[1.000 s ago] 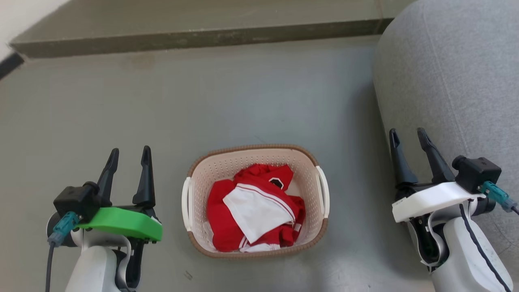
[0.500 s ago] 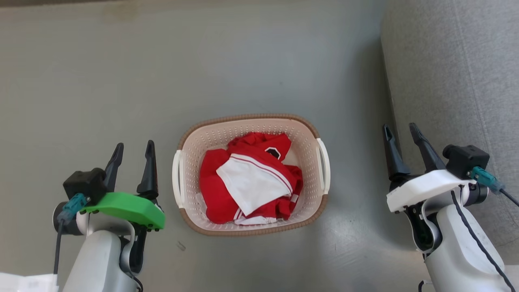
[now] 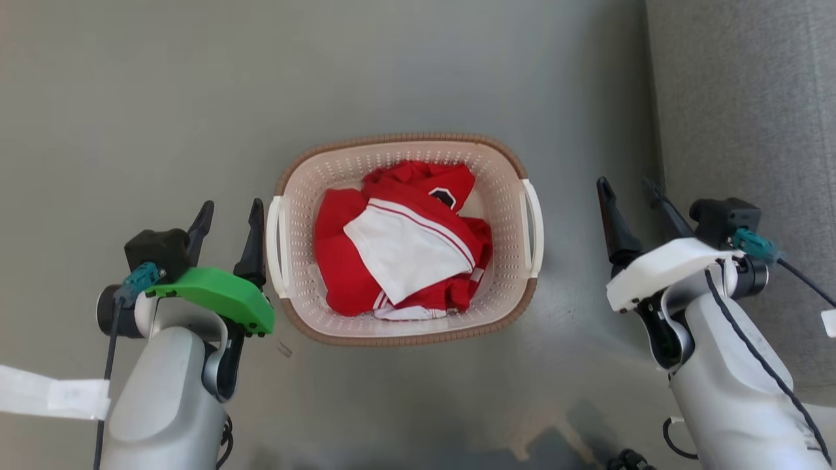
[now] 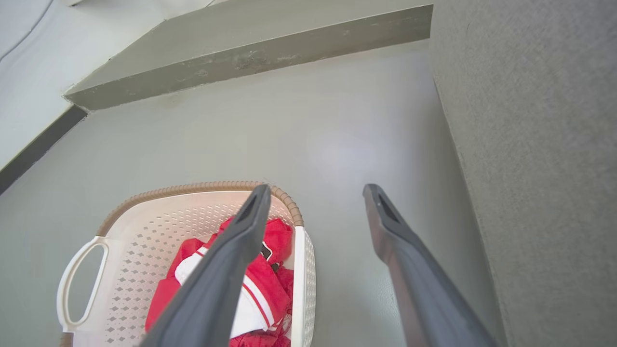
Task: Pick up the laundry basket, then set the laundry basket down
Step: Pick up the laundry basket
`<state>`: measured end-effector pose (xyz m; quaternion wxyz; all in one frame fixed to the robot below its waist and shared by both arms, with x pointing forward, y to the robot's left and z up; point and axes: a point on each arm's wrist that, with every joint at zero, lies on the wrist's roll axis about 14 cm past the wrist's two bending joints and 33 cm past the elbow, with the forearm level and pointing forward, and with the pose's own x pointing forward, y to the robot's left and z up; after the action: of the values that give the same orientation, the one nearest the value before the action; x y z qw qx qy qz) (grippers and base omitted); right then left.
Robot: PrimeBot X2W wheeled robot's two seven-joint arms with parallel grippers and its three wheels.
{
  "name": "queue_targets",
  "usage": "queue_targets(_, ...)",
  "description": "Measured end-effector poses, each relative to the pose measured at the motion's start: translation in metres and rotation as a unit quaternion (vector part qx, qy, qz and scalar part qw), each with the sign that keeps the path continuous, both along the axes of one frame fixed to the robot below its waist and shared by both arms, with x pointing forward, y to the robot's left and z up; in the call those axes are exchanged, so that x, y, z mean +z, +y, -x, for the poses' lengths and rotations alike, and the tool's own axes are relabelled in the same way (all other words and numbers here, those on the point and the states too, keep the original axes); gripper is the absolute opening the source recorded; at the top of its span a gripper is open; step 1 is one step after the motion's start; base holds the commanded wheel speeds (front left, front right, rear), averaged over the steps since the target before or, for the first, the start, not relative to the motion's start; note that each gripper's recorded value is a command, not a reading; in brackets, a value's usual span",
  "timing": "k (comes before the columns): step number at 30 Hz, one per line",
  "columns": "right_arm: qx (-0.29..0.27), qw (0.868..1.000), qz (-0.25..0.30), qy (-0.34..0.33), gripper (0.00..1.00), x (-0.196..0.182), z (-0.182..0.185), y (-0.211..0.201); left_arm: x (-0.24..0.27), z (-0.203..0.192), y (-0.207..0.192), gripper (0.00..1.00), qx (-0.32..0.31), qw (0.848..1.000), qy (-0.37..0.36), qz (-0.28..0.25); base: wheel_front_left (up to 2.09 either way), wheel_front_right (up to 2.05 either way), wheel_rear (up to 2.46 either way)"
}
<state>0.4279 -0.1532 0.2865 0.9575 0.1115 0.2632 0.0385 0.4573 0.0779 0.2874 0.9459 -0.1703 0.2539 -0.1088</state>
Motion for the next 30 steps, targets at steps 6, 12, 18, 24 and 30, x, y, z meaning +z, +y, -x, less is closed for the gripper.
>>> queue_targets(6, 0.024, 0.999, -0.004, 0.039, 1.0, -0.03, 0.002, 0.014, -0.032, 0.001, -0.001, 1.0, -0.006, 0.999, 0.039, -0.006, 0.0, 0.0, 0.0)
queue_targets(12, 0.035, 0.997, -0.008, 0.073, 1.0, -0.057, 0.002, 0.021, -0.061, 0.005, -0.004, 1.0, -0.016, 0.997, 0.078, -0.011, 0.0, 0.0, 0.0)
queue_targets(18, 0.052, 0.993, -0.012, 0.11, 1.0, -0.084, 0.007, 0.03, -0.086, 0.006, -0.006, 1.0, -0.022, 0.993, 0.112, -0.012, 0.0, 0.0, 0.0)
queue_targets(24, 0.068, 0.988, -0.013, 0.136, 1.0, -0.106, 0.006, 0.038, -0.106, 0.005, -0.012, 1.0, -0.04, 0.99, 0.136, -0.015, 0.0, 0.0, 0.0)
queue_targets(30, 0.077, 0.984, -0.015, 0.159, 1.0, -0.127, 0.005, 0.044, -0.126, 0.009, -0.016, 1.0, -0.055, 0.985, 0.165, -0.016, 0.0, 0.0, 0.0)
